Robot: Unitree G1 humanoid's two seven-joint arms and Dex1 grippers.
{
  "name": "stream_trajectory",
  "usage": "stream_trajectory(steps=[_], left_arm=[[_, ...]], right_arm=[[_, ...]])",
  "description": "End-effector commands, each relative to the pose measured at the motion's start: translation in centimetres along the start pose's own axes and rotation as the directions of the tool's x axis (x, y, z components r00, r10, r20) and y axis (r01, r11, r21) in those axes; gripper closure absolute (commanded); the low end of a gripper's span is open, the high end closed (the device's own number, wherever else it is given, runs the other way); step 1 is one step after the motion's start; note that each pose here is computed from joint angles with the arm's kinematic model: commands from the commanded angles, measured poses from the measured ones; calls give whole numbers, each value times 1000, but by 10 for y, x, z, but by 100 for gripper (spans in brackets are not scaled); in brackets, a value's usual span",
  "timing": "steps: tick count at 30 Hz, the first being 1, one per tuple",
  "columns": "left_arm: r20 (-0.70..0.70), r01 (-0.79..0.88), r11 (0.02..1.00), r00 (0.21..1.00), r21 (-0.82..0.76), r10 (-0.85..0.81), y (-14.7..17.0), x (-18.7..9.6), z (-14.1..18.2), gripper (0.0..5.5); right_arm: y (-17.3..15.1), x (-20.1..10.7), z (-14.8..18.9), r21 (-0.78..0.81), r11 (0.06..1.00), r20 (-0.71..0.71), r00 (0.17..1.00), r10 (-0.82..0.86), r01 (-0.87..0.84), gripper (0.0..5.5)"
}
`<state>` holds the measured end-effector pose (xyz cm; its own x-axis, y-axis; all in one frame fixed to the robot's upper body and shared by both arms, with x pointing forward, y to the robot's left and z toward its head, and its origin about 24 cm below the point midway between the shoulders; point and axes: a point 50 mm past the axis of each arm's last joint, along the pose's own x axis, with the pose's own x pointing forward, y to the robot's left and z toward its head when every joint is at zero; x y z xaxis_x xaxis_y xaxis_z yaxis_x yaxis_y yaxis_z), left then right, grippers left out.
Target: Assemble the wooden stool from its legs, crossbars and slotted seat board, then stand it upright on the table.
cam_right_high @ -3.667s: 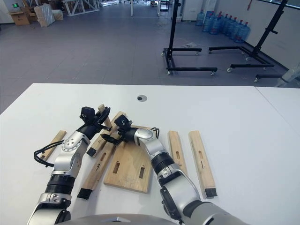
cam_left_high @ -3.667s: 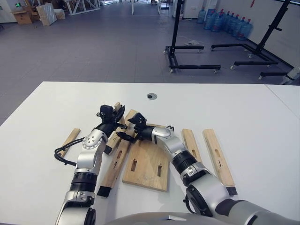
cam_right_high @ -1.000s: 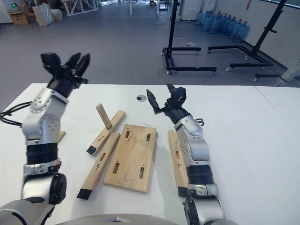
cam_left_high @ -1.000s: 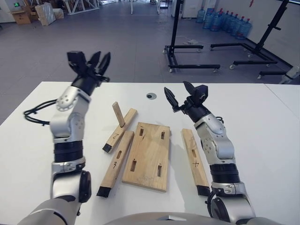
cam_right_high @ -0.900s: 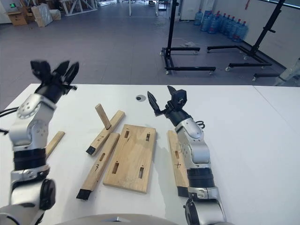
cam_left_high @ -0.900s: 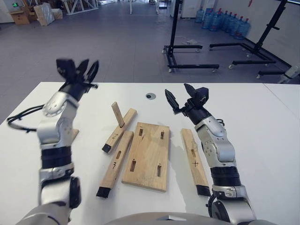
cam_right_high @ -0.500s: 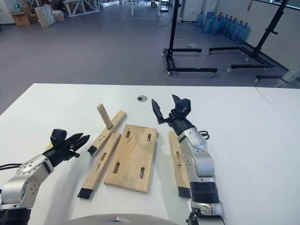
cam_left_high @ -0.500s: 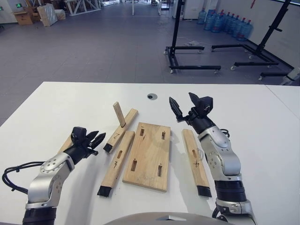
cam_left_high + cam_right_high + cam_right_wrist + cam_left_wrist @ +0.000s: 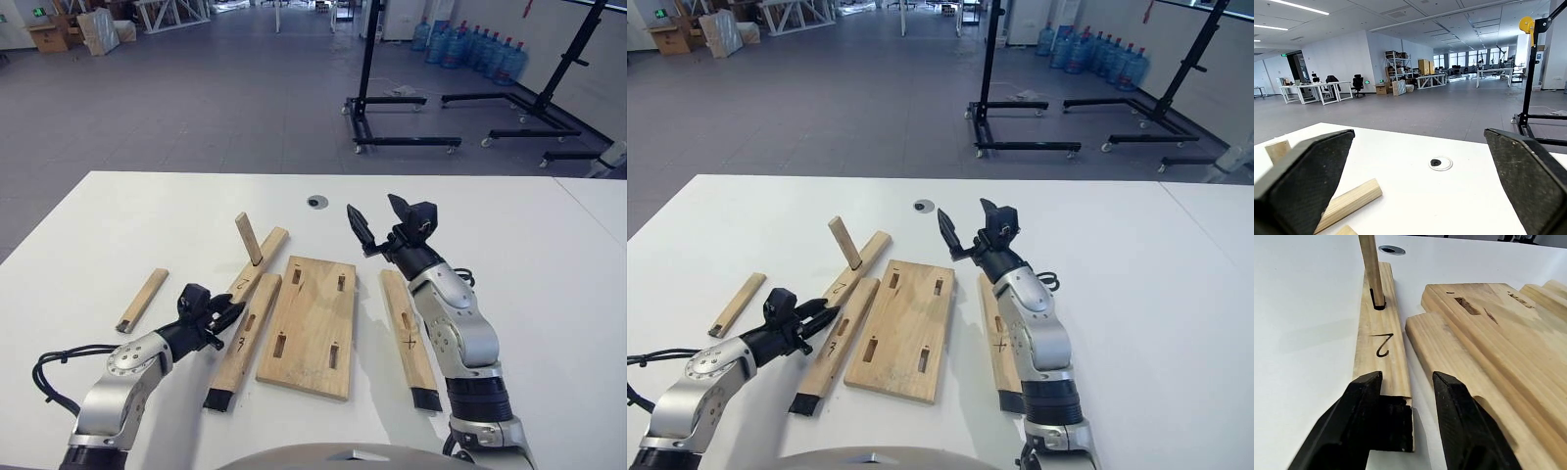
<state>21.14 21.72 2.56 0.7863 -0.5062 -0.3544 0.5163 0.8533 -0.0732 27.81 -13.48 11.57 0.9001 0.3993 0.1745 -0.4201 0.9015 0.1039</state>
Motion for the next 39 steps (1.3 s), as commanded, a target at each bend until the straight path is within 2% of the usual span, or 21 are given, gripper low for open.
stream_trajectory(steps=[1, 5, 12, 17, 23, 29, 36, 39], left_arm=[[13, -62, 998, 998, -9, 63, 15, 1, -10, 336], [85, -50, 999, 995, -19, 52, 21, 3, -6, 277], [11, 8, 997, 1000, 81, -9, 29, 16, -16, 171], [-69, 55, 987, 997, 152, -44, 30, 27, -26, 166], [-42, 71, 994, 997, 84, -67, 31, 31, -33, 252], [6, 102, 993, 995, 64, -102, 20, 29, -21, 340], [133, 8, 999, 991, 49, -14, 20, 34, 13, 348], [284, -85, 996, 956, 38, 70, 30, 37, 59, 348]], right_arm=[[3, 3, 3, -2, 1000, 5, 1000, 9, -9, 63], [3, 3, 4, 3, 1000, 12, 1000, 5, -6, 63], [5, 7, 4, 22, 1000, 21, 1000, 12, -13, 63], [5, 10, 6, 22, 999, 22, 999, 29, -29, 63], [4, 10, 6, 21, 999, 23, 999, 31, -32, 63], [2, 13, 7, 13, 999, 25, 999, 38, -39, 63], [-1, 18, 10, 4, 998, 30, 998, 57, -57, 63], [-5, 21, 14, 2, 999, 46, 998, 53, -53, 63]])
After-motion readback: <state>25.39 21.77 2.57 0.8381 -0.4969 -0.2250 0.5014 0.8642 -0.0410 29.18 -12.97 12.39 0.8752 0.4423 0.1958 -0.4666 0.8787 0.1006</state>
